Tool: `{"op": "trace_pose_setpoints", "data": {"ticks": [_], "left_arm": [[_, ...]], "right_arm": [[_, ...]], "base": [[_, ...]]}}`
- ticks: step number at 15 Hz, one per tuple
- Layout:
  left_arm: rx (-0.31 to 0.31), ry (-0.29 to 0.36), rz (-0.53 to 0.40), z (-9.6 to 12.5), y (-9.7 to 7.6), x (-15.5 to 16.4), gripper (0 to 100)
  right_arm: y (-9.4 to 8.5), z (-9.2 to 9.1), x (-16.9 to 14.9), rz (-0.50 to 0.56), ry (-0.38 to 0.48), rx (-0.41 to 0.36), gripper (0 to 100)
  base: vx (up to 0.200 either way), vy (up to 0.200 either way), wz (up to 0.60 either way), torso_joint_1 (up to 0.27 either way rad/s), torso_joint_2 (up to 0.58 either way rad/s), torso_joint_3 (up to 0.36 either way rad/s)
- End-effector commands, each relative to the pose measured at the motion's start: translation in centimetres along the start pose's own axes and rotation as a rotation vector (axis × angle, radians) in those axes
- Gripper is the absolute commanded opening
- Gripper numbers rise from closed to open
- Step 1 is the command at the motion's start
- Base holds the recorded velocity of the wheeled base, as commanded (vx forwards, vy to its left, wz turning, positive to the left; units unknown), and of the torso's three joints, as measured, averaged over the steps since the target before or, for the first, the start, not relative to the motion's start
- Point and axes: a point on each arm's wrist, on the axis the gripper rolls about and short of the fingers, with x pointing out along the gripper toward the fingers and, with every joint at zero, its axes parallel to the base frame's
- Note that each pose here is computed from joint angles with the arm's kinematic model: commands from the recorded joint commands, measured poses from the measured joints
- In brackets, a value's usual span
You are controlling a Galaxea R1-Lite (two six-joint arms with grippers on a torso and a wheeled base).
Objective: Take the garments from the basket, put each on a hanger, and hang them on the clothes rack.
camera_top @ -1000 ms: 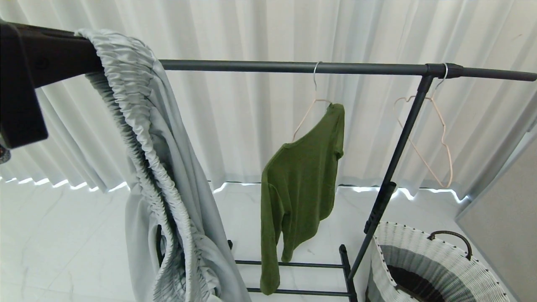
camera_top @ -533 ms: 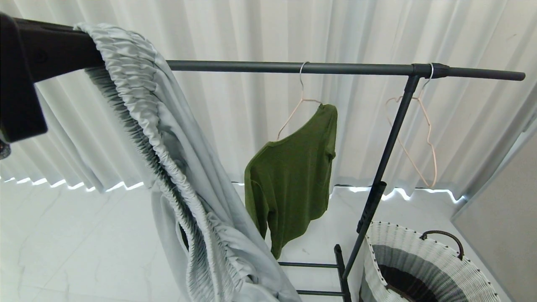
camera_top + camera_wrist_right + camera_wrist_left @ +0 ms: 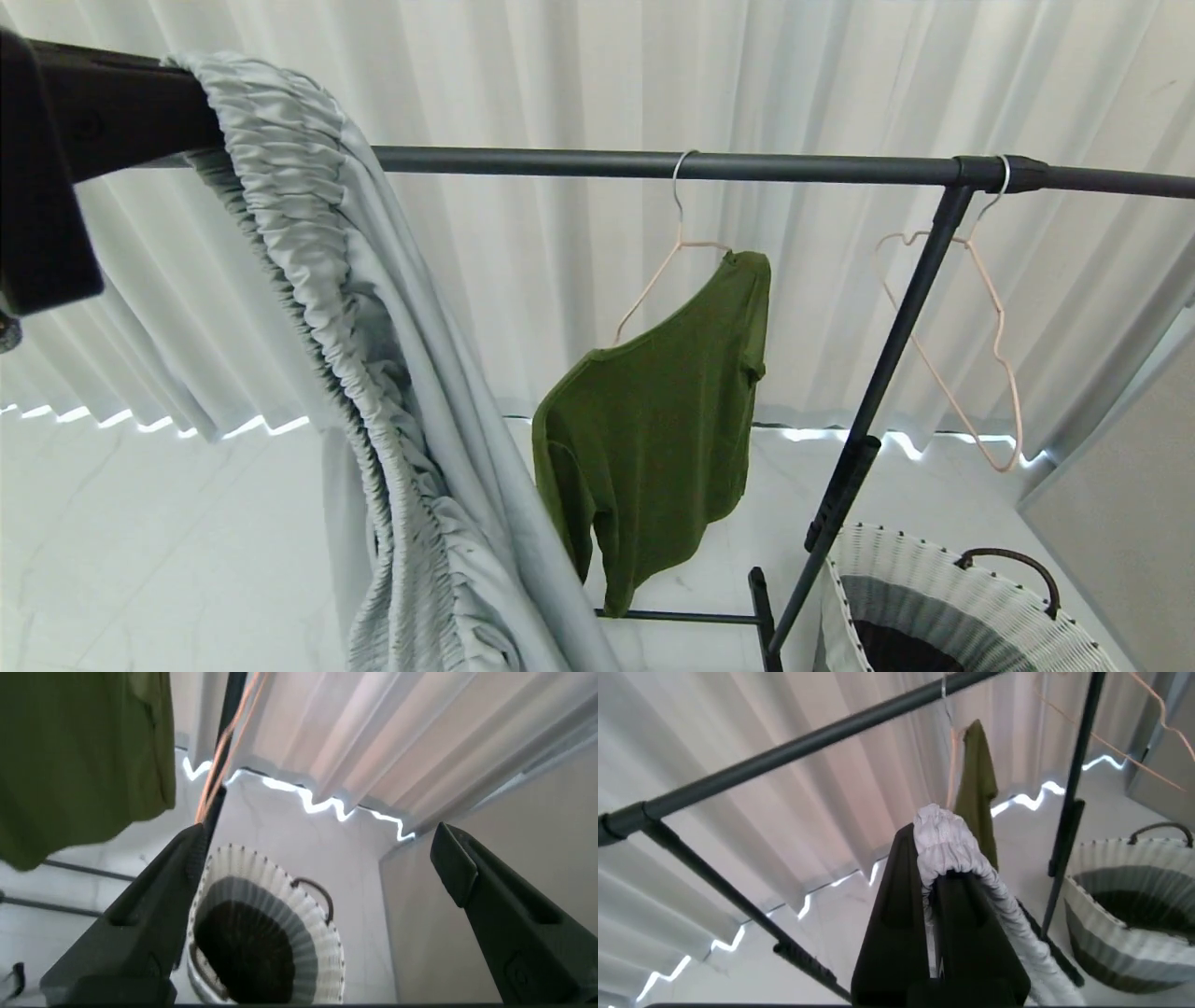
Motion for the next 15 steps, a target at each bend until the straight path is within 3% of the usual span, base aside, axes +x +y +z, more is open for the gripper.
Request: {"op": "trace_pose_setpoints", "data": {"ticks": [1,7,11,15], "left_arm": [[0.003,0.004,-0.001,-0.1,-0.1,0.1,0],[0.06,0.011,-0.005,-1.5,0.2,-1.0,0],[0.051,0.003,0.022,-2.2,1.1,-2.0,0],[0.044,0.007,0.06,-2.3,1.7,-2.2,0]], "right_arm": [[0.1,0.0,0.2,0.002,0.007,-0.001,100],[0.9,-0.1,2.3,0.02,0.074,0.044,100],[2.6,0.2,6.8,0.033,0.146,0.102,100],[4.4,1.9,12.8,0.026,0.217,0.205,100]], "base": [[0.2,0.0,0.0,0.002,0.0,-0.002],[0.033,0.0,0.0,0.001,0.0,0.0],[0.0,0.0,0.0,0.0,0.0,0.0],[0.0,0.0,0.0,0.0,0.0,0.0]]}}
